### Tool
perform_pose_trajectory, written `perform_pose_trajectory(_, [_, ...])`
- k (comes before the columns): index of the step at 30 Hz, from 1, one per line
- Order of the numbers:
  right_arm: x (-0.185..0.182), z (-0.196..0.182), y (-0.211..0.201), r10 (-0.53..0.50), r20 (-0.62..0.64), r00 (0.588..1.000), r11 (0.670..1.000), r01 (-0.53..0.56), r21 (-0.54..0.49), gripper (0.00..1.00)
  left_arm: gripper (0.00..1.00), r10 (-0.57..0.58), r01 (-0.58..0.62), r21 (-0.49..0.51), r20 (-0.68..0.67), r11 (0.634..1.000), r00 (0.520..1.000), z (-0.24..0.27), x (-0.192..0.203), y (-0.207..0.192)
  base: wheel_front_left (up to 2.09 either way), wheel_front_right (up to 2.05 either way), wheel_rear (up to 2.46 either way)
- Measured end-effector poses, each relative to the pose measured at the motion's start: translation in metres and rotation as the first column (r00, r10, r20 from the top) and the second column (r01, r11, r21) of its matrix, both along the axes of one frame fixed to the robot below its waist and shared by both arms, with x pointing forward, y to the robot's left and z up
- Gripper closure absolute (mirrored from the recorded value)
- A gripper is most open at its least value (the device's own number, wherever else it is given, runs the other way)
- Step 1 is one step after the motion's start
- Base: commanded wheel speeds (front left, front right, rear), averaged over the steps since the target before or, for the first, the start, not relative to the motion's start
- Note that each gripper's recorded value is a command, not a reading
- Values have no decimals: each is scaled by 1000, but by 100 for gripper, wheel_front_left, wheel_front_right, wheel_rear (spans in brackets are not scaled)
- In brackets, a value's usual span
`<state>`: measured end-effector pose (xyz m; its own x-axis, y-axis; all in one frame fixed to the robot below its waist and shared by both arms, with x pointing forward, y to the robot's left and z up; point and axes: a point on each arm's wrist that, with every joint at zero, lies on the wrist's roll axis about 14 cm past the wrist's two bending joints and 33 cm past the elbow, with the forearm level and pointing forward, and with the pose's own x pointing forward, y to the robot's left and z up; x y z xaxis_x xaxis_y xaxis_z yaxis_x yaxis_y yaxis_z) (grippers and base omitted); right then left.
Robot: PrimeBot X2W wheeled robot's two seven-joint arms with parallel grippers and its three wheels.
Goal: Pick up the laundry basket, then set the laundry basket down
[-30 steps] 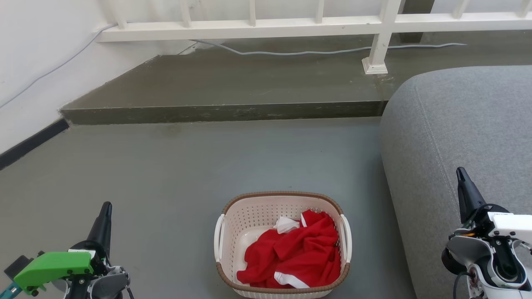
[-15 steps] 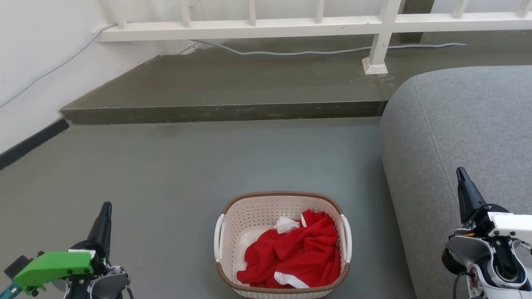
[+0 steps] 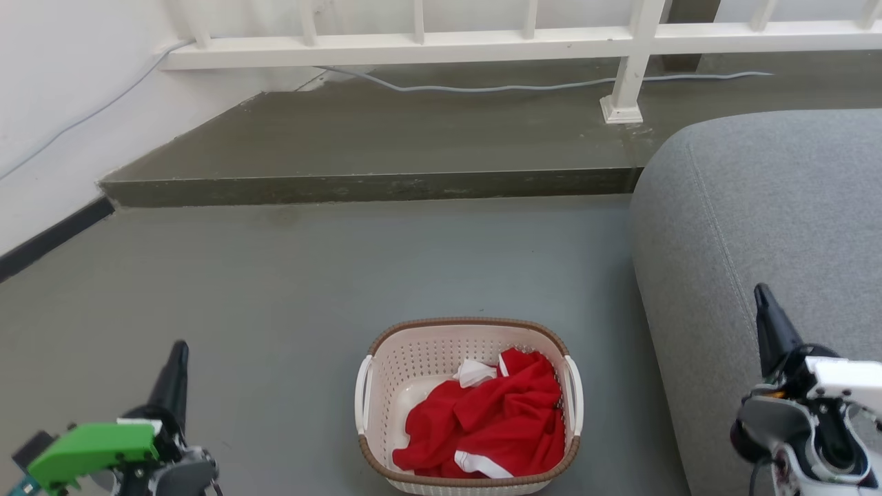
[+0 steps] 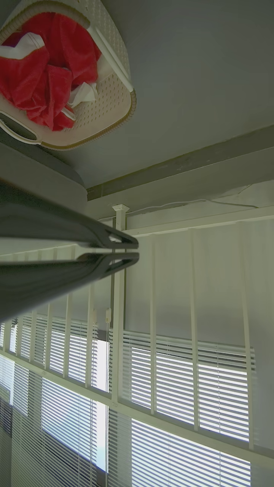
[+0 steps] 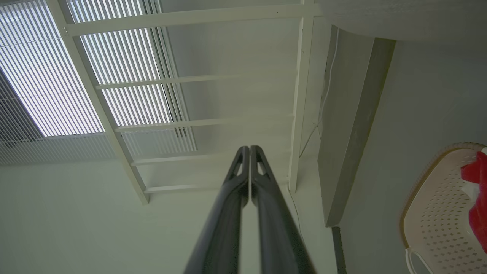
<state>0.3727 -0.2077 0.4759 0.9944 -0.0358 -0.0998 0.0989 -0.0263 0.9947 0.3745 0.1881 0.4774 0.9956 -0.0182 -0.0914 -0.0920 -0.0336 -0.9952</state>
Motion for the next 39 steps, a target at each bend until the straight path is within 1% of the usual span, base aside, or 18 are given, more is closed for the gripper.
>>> perform_pose_trajectory(7, [-25, -42, 9, -2, -131, 991, 999, 7, 38, 0, 0, 1, -5, -35, -120, 999, 993, -39, -22, -8, 0, 0, 0])
perform_pose_trajectory(12, [-24, -42, 11, -2, -131, 991, 999, 6, 31, 0, 0, 6, -9, -24, -122, 1000, 993, -39, -22, -10, 0, 0, 0])
perform_pose_trajectory(18, [-24, -42, 14, 4, -132, 991, 1000, -6, -13, 0, 0, 1, 2, 35, -104, 999, 995, -34, -20, -12, 0, 0, 0])
perform_pose_trajectory(22, [-23, -40, 15, 6, -131, 991, 998, -14, -56, 0, 0, -5, 13, 79, -98, 997, 995, -31, -19, -14, 0, 0, 0])
perform_pose_trajectory(25, [-22, -38, 14, 3, -130, 991, 994, -18, -108, 0, 0, -5, 15, 109, -95, 994, 996, -29, -18, -15, 0, 0, 0])
perform_pose_trajectory(30, [-19, -30, 14, 9, -118, 993, 978, -33, -207, 0, 0, -3, 18, 193, -76, 981, 997, -22, -15, -13, 0, 0, 0])
perform_pose_trajectory(36, [-16, -23, 19, 27, -108, 994, 948, -60, -313, 0, 0, -9, 26, 316, -52, 948, 999, -12, -12, -13, 0, 0, 0])
perform_pose_trajectory(39, [-15, -20, 24, 43, -103, 994, 930, -77, -358, 0, 0, -26, 39, 388, -38, 921, 999, -6, -10, -16, 0, 0, 0])
